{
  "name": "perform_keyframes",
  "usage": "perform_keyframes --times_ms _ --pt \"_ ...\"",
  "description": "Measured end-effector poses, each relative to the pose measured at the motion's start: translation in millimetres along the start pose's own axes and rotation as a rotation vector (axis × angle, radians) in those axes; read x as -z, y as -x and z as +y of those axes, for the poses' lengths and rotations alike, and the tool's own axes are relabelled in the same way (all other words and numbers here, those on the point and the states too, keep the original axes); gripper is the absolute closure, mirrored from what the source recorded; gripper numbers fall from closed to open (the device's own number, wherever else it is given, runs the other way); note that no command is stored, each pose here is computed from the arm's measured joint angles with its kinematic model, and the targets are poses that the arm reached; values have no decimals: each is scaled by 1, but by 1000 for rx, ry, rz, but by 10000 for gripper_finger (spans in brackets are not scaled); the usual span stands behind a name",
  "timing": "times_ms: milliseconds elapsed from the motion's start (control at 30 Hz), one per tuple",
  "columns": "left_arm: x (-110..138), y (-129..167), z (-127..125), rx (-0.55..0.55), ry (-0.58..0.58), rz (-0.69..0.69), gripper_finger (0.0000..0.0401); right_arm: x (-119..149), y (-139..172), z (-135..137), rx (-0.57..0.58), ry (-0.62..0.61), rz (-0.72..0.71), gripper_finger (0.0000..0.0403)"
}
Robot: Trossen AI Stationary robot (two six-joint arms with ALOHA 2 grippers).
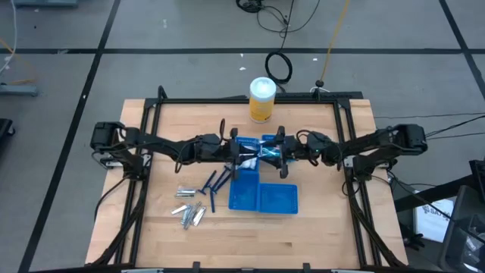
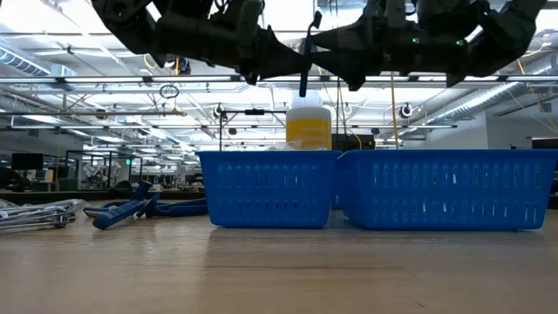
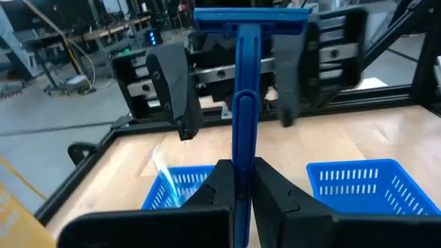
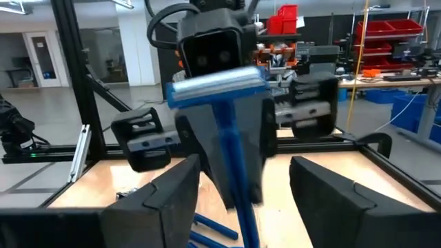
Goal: Pick & Place Travel size toiletries
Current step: Put the blue razor into the bottom right blue bin
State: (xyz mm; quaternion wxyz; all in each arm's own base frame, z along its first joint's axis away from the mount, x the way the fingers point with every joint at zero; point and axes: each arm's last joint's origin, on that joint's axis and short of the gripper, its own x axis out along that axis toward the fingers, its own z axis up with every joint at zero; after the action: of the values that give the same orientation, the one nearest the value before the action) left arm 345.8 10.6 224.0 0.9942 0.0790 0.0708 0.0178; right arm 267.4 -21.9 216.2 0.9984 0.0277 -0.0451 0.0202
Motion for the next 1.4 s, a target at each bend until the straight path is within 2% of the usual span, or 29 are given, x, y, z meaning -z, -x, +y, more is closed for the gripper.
perform_keyframes --times_ms 167,367,533,767,967,1067,1233,1400 --pt "1 0 2 -3 13 5 390 6 -11 -2 2 0 24 183" --pt "2 0 1 0 31 17 377 9 -21 -3 1 -2 37 208" --pt "2 0 1 2 31 23 394 8 -22 -3 0 -1 32 250" --pt "4 0 0 4 31 41 372 5 -21 -2 -24 2 25 316" --pt "4 0 0 4 41 42 388 5 -21 -2 -29 41 23 372" --pt "4 0 0 4 41 45 388 5 -21 -2 -27 56 24 379" --pt "5 0 1 -23 70 62 341 6 -21 -3 -26 47 32 379" --pt "8 0 2 -96 142 102 283 -9 -14 -1 -32 47 30 379"
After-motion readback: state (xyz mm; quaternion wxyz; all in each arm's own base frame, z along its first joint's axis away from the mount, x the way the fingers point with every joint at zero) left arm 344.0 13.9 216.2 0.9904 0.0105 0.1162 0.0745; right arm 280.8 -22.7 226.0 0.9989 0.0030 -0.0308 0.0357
